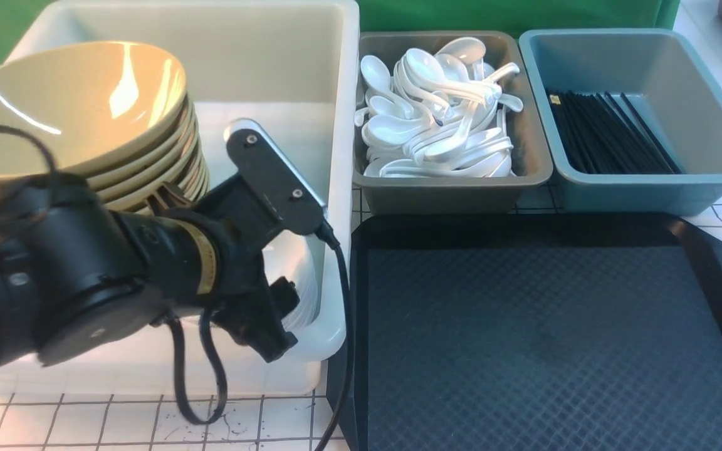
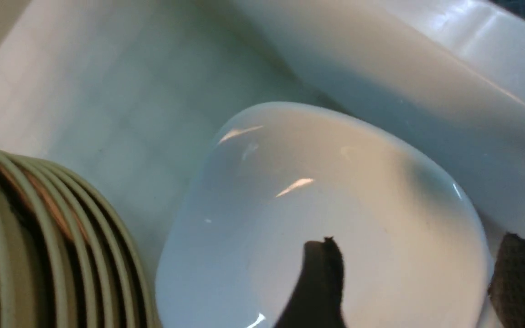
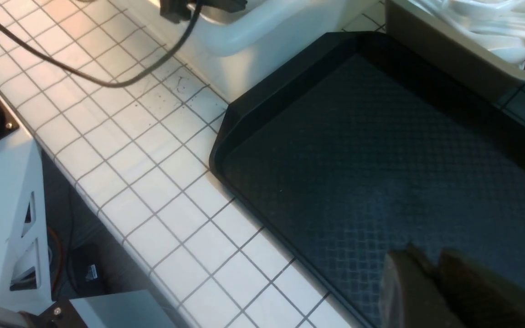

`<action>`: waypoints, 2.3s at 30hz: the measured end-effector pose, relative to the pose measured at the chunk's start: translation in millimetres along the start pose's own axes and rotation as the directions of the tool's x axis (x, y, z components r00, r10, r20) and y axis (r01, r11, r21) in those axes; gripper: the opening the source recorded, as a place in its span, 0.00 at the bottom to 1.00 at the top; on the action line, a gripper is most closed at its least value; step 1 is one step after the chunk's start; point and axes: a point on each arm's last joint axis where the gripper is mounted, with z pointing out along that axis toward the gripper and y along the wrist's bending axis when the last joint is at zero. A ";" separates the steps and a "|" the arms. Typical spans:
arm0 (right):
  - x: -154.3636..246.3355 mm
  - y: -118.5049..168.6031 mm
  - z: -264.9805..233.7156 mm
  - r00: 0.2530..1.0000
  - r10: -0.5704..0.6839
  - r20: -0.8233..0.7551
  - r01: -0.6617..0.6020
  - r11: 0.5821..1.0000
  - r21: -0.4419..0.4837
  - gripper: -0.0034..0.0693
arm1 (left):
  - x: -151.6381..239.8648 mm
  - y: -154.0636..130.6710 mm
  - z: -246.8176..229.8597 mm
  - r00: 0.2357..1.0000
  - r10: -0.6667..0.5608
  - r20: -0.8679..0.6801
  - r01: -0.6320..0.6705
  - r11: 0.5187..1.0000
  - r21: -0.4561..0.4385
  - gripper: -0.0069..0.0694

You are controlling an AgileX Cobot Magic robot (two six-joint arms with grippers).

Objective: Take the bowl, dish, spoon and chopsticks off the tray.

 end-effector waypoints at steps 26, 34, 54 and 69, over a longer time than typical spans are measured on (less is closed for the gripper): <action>25.7 -2.5 17.0 0.987 0.047 -0.151 -0.043 0.999 0.033 0.19 | 111.8 -61.9 -118.9 0.436 -0.767 0.471 0.502 0.642 0.579 0.09; 31.0 -2.6 23.8 0.983 0.046 -0.178 -0.040 0.998 0.038 0.20 | 135.9 -75.7 -98.7 0.389 -0.769 0.508 0.498 0.639 0.586 0.09; 40.0 -17.0 23.1 0.984 0.123 -0.128 -0.096 0.975 0.202 0.19 | 173.0 -105.5 -57.4 0.573 -0.757 0.313 0.566 0.642 0.517 0.09; 192.5 -50.5 128.5 0.926 0.134 0.354 -0.315 0.790 0.526 0.08 | 181.6 -111.8 -52.9 0.643 -0.735 0.214 0.582 0.651 0.487 0.09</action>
